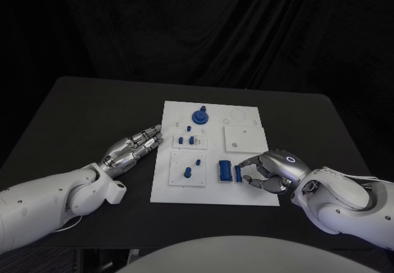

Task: Assemble the parts on the task board

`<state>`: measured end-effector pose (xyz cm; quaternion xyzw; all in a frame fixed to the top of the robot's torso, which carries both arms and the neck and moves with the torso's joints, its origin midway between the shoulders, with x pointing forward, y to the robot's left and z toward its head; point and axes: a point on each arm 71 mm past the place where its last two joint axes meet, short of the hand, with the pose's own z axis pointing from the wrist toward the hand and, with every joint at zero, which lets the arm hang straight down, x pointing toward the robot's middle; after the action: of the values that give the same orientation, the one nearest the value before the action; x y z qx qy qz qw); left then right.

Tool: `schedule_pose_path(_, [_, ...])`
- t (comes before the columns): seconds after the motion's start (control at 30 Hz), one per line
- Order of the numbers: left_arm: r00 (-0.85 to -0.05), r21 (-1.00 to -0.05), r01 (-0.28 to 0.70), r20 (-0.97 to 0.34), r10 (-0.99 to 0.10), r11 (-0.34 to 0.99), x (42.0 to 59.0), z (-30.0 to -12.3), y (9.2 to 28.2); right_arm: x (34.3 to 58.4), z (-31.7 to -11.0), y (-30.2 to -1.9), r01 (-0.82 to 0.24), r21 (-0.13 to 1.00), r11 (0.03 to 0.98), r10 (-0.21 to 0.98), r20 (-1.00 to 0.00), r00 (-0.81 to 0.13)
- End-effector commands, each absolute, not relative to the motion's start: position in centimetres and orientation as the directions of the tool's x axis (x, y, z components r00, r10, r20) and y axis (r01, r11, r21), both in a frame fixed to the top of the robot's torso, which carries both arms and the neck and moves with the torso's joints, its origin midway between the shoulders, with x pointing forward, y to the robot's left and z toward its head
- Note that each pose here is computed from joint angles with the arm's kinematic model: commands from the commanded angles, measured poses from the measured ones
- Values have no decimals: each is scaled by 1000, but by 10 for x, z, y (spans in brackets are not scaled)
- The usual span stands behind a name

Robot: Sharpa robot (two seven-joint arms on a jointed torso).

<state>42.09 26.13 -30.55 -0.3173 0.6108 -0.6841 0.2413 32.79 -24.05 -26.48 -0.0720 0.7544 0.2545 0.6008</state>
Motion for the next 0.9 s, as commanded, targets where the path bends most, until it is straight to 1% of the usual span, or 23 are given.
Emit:
schedule_pose_path(0.03, [-680,-989,-73,143,-719,-127,416,-313,262,326,-269,-238,-419,291,860,175,-940,-294])
schedule_pose_path(0.5, [-681,-989,-75,143,-718,-126,417,-313,261,329,-278,-237,-385,255,887,112,-927,-357])
schedule_pose_path(0.77, [-680,-989,-69,141,-719,-129,417,-313,261,331,-280,-238,-376,246,893,102,-926,-363])
schedule_pose_path(0.9, [-677,-989,-57,137,-723,-134,417,-312,261,332,-279,-239,-379,252,890,117,-931,-345])
